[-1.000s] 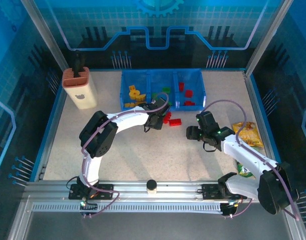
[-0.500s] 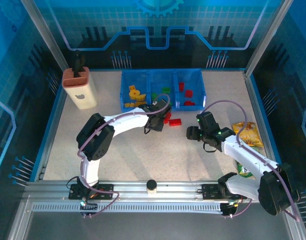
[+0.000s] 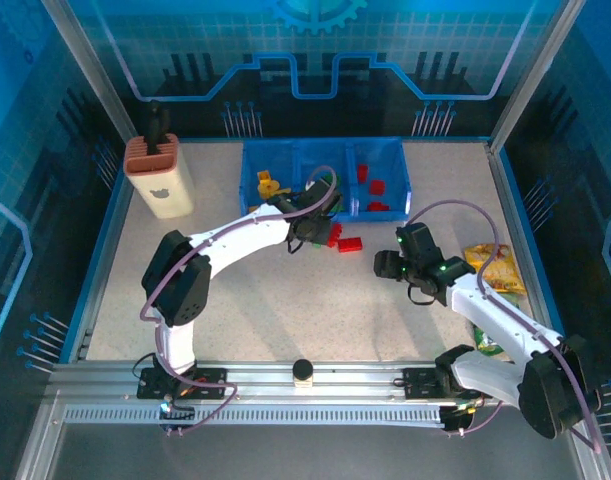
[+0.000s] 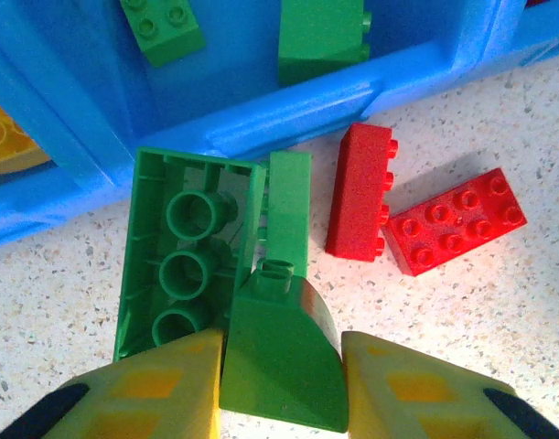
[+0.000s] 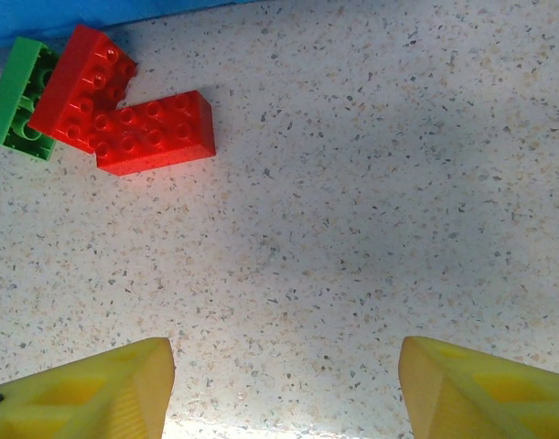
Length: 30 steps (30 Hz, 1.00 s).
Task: Sort the legos into containers by color
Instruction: Place the lego at the center of the table.
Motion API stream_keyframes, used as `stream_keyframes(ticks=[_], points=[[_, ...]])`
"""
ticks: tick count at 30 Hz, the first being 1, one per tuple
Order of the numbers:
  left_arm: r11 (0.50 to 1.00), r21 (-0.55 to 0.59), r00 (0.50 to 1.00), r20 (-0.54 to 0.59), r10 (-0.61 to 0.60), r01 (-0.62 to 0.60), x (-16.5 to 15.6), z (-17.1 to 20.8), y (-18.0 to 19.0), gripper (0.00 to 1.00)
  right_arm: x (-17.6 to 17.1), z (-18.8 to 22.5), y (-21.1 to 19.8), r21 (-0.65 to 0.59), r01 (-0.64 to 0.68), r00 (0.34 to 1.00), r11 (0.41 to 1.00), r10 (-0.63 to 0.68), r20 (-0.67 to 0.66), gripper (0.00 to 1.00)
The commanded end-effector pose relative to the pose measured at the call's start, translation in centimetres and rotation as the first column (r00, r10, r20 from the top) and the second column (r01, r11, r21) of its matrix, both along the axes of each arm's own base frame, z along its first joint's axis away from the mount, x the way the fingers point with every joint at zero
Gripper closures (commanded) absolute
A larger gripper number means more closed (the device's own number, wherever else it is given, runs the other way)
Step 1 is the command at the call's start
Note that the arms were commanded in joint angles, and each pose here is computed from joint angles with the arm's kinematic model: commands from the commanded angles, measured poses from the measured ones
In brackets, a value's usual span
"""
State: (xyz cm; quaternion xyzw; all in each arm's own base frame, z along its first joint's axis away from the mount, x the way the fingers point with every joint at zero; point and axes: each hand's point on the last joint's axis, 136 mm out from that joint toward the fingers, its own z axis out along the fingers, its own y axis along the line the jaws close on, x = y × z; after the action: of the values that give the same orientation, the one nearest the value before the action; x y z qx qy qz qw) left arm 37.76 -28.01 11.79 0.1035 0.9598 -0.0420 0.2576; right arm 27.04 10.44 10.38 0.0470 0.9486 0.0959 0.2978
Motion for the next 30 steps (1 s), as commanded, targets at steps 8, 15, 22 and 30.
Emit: stream_keyframes(ticks=[8, 15, 22, 30], points=[[1.0, -0.025, 0.994, -0.109, 0.004, -0.006, -4.5, -2.1, 0.8, 0.65, -1.0, -1.3, -0.9, 0.013, 0.027, 0.999, 1.0, -0.027, -0.03, 0.33], [1.0, 0.009, 0.988, -0.155, 0.023, -0.021, -7.8, -4.3, 1.7, 0.64, -1.0, -2.2, -0.4, 0.038, 0.026, 0.998, 0.999, -0.024, -0.05, 0.33], [1.0, 0.0, 0.985, -0.174, 0.005, -0.005, -9.1, -4.9, 1.2, 0.44, -0.9, -2.2, -0.2, 0.049, 0.029, 0.998, 0.998, -0.026, -0.051, 0.33], [1.0, 0.021, 0.993, -0.117, 0.018, -0.015, -8.5, -3.6, 2.1, 0.31, -1.2, -2.1, -0.3, 0.055, 0.032, 0.998, 0.998, -0.029, -0.047, 0.33]])
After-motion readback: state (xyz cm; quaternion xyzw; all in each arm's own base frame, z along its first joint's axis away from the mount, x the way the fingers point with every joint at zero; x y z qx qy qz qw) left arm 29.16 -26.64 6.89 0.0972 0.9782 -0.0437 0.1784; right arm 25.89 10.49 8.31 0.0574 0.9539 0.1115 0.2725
